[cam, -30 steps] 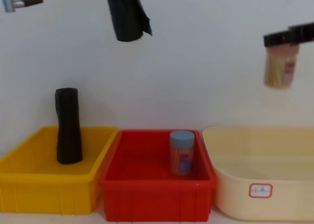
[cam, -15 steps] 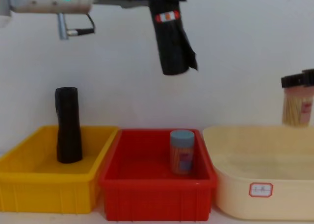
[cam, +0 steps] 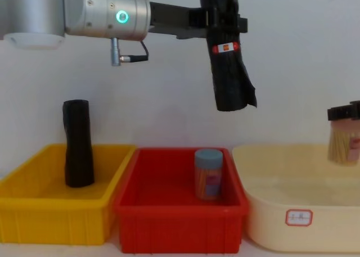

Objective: Pick up the garbage bag with the one hand and transfer it to the other hand.

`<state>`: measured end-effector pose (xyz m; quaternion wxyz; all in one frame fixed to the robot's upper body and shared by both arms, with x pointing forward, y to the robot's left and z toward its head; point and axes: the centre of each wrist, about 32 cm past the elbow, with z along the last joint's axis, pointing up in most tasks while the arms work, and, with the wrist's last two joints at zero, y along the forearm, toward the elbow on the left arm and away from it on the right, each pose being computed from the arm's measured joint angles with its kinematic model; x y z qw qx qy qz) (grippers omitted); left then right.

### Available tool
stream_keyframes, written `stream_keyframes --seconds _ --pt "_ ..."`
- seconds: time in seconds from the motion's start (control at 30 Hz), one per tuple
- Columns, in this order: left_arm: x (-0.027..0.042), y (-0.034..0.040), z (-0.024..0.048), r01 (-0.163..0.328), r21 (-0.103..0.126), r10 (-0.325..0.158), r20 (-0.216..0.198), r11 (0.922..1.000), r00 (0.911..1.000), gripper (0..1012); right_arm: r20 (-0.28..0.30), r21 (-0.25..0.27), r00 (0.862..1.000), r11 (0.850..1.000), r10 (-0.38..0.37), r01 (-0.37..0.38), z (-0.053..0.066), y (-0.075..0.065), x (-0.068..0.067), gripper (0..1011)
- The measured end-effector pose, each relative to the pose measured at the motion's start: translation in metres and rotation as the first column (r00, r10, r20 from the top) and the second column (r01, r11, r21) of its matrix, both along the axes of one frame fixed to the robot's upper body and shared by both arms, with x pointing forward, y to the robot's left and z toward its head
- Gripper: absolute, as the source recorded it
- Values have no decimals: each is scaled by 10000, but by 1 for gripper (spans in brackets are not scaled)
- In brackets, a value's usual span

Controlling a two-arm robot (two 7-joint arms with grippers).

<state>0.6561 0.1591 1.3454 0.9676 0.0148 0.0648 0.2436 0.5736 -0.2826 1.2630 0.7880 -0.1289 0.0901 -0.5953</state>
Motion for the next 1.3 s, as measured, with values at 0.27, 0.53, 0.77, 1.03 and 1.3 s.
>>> stream_keyframes --seconds 0.27,0.53,0.77,1.03,1.3 --pt "60 -81 -18 -23 75 24 -87 10000 10000 446 -121 73 9999 9999 -94 95 -50 -17 21 647" --pt "94 -142 -45 -27 183 30 -169 9998 9999 446 -183 119 9997 9998 -144 146 -79 -26 31 794" --pt "97 -174 -62 31 220 -26 -227 9998 9997 446 -219 134 9996 9998 -164 167 -93 -30 36 979" --pt "90 -207 -72 133 183 -128 -281 9997 9995 446 -202 147 9997 9998 -155 158 -94 -29 34 1000" --pt "86 -262 -93 242 173 -236 -340 9996 9991 446 107 158 9995 9994 308 -310 -54 5 -43 999"
